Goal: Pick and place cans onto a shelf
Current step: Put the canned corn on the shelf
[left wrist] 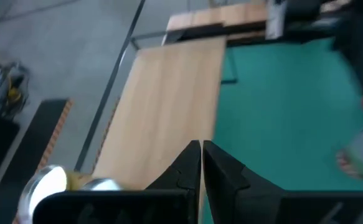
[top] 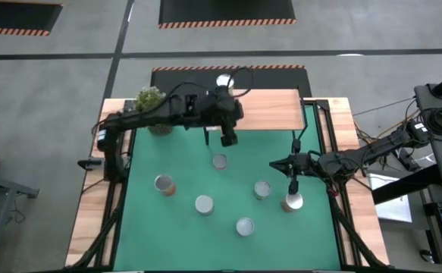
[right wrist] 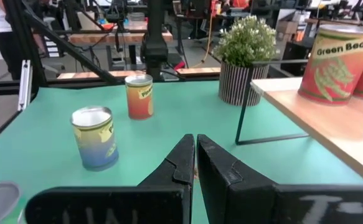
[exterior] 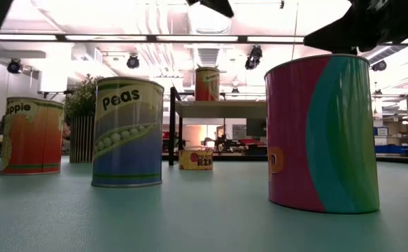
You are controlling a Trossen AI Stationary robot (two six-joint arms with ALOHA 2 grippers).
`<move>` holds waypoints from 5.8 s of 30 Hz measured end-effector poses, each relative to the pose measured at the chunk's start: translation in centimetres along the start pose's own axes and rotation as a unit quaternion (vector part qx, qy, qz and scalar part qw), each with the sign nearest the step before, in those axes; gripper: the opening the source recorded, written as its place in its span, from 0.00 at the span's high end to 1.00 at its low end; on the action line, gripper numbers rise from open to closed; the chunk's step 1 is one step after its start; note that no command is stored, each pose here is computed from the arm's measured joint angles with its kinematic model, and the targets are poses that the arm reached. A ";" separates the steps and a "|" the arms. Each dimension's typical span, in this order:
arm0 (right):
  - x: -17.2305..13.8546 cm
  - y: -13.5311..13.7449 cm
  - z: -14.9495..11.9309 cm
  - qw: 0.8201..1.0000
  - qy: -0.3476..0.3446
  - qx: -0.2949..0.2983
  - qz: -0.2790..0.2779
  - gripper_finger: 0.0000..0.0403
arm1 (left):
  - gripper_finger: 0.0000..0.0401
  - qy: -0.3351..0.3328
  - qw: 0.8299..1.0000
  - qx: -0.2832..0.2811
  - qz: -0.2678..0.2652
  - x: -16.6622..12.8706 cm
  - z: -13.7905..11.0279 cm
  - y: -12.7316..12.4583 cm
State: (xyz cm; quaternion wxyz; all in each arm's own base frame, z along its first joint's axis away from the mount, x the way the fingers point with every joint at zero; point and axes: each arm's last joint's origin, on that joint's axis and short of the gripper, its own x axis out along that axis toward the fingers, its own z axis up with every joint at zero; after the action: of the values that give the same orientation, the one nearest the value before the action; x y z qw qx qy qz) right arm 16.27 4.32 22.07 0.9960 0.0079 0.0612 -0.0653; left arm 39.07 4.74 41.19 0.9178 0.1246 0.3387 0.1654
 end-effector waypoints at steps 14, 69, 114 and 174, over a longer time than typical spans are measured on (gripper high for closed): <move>0.0 0.0 -0.2 0.999 0.008 0.036 -0.001 0.98 | 1.00 -0.123 0.991 -0.007 -0.058 -2.4 -6.9 -7.3; -2.3 8.0 5.4 0.869 0.464 0.170 -0.010 0.98 | 1.00 -0.207 0.974 -0.044 0.081 -5.7 -19.1 -6.0; -3.0 10.8 0.5 0.872 0.482 0.034 -0.076 0.10 | 1.00 -0.210 0.973 -0.049 0.080 -5.7 -19.0 -6.0; 7.2 -11.8 20.9 0.918 0.345 0.004 -0.196 0.27 | 1.00 -0.230 0.968 0.014 0.103 -6.5 -18.6 -5.5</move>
State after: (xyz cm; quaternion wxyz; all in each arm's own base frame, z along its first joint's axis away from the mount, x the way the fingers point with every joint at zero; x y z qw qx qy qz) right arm 24.35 -8.83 41.81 0.8804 0.0221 0.4010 -0.2522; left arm 23.30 -0.67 29.32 0.9472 0.2063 0.1065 0.2211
